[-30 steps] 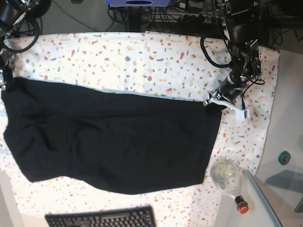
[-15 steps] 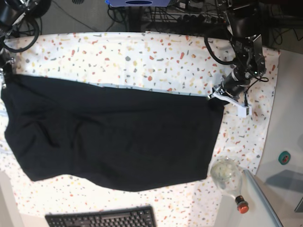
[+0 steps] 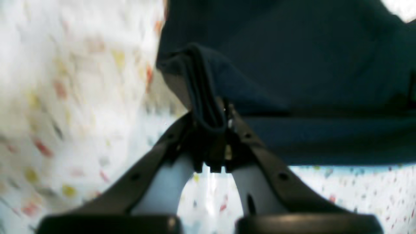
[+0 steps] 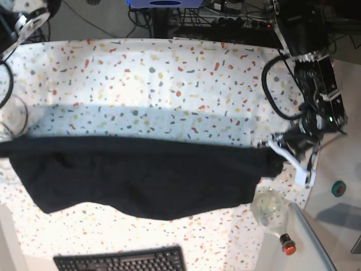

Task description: Layout the t-shirt on the table in an organized manner, then fold the t-shirt properly

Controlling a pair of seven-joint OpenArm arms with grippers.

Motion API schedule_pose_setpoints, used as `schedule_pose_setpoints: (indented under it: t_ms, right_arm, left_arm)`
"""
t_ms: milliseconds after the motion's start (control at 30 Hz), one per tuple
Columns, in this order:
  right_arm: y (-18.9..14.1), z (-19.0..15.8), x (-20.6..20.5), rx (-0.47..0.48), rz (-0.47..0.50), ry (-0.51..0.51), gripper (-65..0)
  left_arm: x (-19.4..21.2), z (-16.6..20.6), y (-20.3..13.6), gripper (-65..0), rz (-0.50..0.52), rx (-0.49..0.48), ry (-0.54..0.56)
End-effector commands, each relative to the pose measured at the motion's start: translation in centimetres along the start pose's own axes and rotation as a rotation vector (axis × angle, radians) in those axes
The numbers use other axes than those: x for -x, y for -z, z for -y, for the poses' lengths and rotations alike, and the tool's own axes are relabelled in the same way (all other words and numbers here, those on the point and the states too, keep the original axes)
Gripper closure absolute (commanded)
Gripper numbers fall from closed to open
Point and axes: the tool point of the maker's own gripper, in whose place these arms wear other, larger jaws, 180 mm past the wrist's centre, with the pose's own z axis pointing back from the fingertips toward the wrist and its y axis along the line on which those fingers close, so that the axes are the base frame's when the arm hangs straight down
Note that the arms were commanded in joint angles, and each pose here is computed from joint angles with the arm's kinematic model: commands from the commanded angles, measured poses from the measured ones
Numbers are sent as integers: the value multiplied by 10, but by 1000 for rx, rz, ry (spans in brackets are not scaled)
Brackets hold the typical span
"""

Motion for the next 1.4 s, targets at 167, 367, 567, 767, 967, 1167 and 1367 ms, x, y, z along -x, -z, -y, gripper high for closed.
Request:
schedule_pose_setpoints:
  t_ms: [167,367,567,767,967,1167,1367]
  right_arm:
    - [25,-79,-92,-109,84,-100,0]
    - [55,-134,-154,-154,145,-150,0]
    - [19,-192,-252,-208,321,-201,0]
    - [-57,-244,-331,-296,472,-227,0]
    - [-98,-220,-311,-277,457,-282,0]
    - [-49,-101,-186,-162,253,-164,0]
    - [3,14,-11,-31,19,-10,0]
  left_arm:
    - [-130,38,17,0,172,20,48]
    - [-218,88,43,0,216,101,139]
    - [-334,125,32,0,394,174,97]
    - [-418,185,-24,0,566,266,143]
    - [-381,150,-31,0,543,245,54]
    - [-231,103,3,0,352,141,32]
    - [-38,68,36,0,6,79,-57]
